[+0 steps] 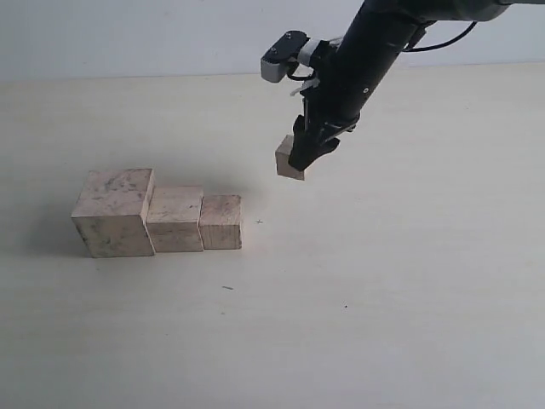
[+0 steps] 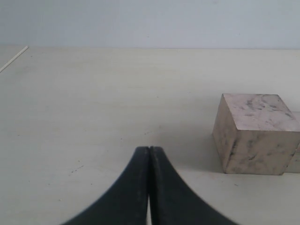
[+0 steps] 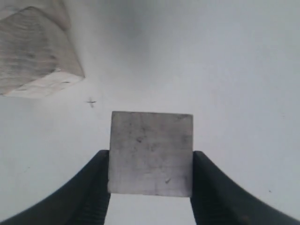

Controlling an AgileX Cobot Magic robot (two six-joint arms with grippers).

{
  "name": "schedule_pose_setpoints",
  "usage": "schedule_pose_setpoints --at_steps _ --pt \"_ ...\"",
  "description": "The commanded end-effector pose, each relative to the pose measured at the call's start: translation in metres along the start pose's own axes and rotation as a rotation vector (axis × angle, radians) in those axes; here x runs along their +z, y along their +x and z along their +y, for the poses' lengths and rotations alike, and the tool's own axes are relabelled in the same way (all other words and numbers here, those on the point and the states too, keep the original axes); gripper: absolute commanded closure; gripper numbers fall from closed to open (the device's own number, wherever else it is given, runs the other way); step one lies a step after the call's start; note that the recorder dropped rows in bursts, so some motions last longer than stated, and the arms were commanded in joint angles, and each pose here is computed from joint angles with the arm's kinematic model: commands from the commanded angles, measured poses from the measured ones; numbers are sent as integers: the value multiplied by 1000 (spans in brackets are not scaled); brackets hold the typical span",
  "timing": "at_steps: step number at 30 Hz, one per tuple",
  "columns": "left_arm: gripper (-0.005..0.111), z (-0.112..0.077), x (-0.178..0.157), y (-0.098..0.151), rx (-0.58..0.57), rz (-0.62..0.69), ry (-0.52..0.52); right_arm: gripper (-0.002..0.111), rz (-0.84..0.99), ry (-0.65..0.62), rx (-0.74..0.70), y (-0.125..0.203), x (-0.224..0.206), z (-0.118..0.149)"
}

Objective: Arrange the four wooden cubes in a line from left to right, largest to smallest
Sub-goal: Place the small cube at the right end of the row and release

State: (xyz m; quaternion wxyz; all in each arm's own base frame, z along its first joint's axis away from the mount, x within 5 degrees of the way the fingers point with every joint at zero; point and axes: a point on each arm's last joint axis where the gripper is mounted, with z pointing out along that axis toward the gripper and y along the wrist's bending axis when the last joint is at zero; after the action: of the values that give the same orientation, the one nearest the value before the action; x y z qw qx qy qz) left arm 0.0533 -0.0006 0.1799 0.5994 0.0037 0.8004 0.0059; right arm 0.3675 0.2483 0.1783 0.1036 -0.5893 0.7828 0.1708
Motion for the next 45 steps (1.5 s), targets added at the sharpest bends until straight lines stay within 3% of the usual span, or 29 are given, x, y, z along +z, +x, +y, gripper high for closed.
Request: schedule_pose_setpoints --at_steps 1,9,14,21,28,45 --pt "107 0 0 -1 -5 -17 -6 108 -83 -131 -146 -2 -1 13" --pt "107 0 0 -1 -5 -17 -6 108 -80 -205 -388 16 22 26" --pt "107 0 0 -1 -5 -17 -6 108 -98 -193 -445 19 28 26" --pt "107 0 0 -1 -5 -17 -6 108 -163 -242 -399 18 41 27" --pt "107 0 0 -1 -5 -17 -6 108 -155 -255 -439 19 49 28" --pt "107 0 0 -1 -5 -17 -6 108 -129 -197 -471 13 56 31"
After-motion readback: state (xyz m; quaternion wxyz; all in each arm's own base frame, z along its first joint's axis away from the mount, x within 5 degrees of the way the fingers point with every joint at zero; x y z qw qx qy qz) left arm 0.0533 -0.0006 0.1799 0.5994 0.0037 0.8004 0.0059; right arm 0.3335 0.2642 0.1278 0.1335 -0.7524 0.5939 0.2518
